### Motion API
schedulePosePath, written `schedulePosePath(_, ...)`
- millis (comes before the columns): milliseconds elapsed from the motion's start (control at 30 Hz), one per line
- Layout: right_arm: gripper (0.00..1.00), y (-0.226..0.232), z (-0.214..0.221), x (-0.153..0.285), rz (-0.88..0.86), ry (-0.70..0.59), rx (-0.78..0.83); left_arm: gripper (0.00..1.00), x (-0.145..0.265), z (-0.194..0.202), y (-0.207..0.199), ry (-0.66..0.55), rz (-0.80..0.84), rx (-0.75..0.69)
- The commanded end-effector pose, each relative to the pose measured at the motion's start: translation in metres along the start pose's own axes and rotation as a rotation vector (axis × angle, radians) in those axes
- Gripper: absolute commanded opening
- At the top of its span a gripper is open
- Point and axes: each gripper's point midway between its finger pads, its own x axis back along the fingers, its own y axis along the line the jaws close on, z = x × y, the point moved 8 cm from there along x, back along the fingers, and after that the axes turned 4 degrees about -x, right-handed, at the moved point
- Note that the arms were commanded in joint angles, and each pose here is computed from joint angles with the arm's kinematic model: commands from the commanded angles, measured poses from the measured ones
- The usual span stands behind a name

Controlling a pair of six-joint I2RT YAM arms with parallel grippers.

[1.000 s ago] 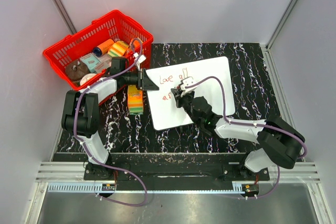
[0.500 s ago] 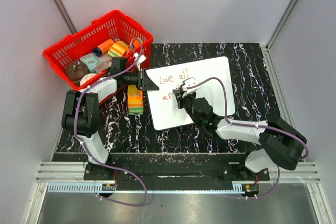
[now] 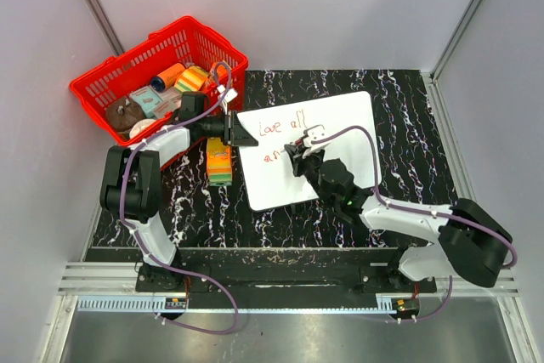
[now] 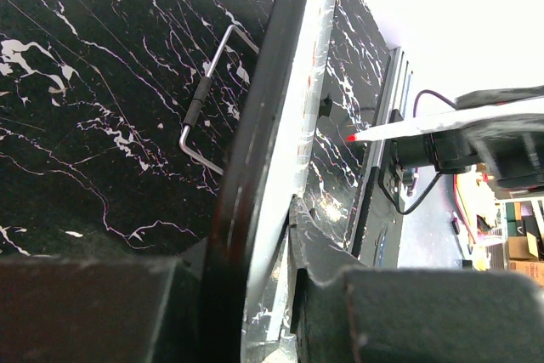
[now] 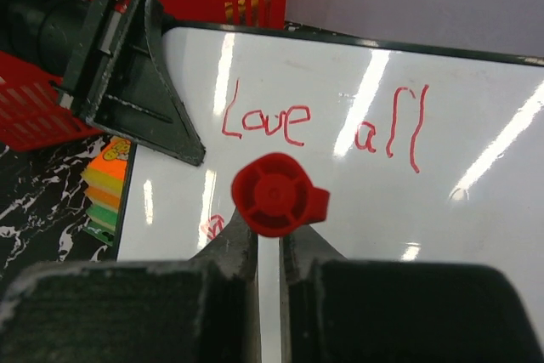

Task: Write a sentence on the whiteboard

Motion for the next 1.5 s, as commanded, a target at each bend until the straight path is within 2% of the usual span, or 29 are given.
schedulePosePath(0, 0.00, 0.003, -0.039, 0.007, -0.018, -0.108, -0.071, 0.00, 0.006, -0.034, 0.049, -0.098, -0.382, -0.372)
schedulePosePath(300, 0.00, -0.019, -0.038, 0.003, -0.012, -0.073, -0.129, 0.00, 0.005, -0.033, 0.049, -0.094, -0.383, -0.378)
schedulePosePath(500, 0.00, -0.045, -0.049, 0.008, -0.080, -0.079, -0.268, 0.00, 0.005, -0.034, 0.048, -0.095, -0.385, -0.378)
schedulePosePath(933, 0.00, -0.049, -0.048, 0.016, -0.063, -0.043, -0.162, 0.00, 0.002, -0.032, 0.049, -0.088, -0.383, -0.371)
schedulePosePath(1100, 0.00, -0.034, -0.045, 0.017, -0.042, -0.034, -0.072, 0.00, 0.002, -0.032, 0.050, -0.088, -0.386, -0.373)
schedulePosePath(1467, 0.00, -0.030, -0.034, 0.011, -0.027, -0.023, -0.074, 0.00, 0.000, -0.030, 0.050, -0.084, -0.384, -0.369)
